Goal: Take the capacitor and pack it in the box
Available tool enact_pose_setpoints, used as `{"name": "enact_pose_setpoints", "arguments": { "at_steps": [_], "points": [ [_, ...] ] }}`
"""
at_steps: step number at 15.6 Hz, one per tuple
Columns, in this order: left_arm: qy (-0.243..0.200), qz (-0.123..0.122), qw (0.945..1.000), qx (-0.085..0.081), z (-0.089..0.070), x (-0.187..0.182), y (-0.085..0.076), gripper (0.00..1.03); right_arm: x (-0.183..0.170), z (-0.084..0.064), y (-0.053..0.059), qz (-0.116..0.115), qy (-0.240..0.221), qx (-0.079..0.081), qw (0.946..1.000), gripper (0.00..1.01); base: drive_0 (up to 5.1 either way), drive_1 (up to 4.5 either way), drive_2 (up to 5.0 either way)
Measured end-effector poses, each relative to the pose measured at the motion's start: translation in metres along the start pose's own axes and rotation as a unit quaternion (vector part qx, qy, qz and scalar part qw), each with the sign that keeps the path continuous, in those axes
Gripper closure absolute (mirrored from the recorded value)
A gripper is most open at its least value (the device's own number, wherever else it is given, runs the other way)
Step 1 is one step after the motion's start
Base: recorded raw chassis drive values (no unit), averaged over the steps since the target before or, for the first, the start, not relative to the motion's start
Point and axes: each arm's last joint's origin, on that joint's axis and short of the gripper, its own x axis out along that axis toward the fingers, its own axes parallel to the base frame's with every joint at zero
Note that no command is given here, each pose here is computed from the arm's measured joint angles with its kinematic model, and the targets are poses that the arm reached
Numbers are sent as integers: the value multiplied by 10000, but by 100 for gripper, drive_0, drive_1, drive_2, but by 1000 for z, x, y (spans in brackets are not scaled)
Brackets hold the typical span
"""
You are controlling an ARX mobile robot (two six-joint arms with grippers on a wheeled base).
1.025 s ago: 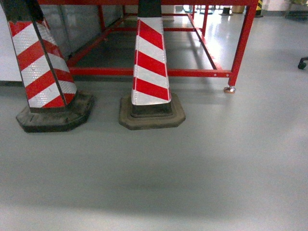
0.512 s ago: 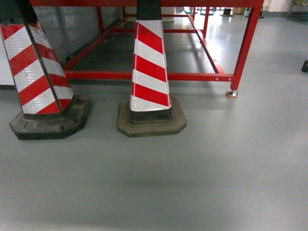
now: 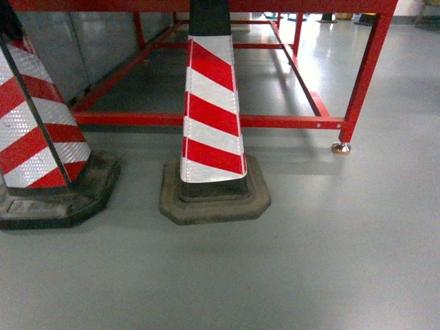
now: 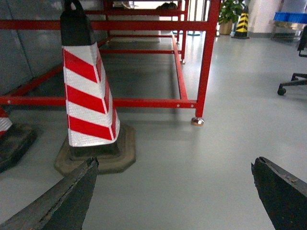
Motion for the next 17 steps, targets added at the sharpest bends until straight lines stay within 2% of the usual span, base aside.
{"name": "enact_pose_setpoints", "arguments": {
  "at_steps": [17],
  "points": [
    [-13, 0, 10000, 0, 0, 0, 0, 59, 0, 0, 0, 0, -23, 0, 10000, 3, -1, 405, -407]
  ]
}}
